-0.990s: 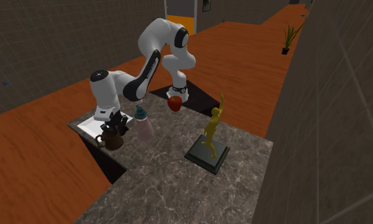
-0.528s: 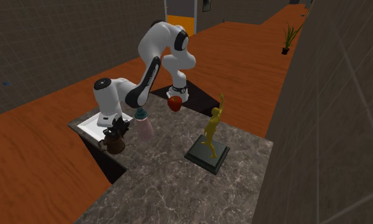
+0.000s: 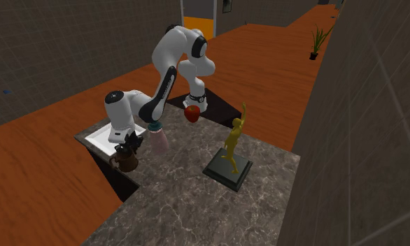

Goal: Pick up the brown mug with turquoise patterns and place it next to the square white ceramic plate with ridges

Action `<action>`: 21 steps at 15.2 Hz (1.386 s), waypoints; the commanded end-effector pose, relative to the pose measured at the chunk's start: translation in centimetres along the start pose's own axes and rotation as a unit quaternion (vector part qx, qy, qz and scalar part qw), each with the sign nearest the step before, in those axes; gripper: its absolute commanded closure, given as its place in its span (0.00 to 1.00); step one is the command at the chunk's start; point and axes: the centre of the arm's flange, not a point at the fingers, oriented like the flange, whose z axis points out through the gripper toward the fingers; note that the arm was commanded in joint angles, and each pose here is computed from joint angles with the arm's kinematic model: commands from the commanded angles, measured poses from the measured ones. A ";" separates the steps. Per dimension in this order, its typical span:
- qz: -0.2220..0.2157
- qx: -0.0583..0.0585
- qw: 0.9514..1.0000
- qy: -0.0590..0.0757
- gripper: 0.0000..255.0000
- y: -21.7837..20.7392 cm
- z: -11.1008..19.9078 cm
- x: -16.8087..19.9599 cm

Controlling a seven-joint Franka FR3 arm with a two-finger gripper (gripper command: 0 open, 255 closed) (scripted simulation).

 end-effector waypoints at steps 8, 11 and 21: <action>0.000 0.000 1.000 0.000 0.00 0.0 0.0 0.0; 0.000 0.000 1.000 0.000 0.00 0.0 -2.6 0.0; 0.000 0.000 1.000 0.000 0.00 0.0 -5.0 0.0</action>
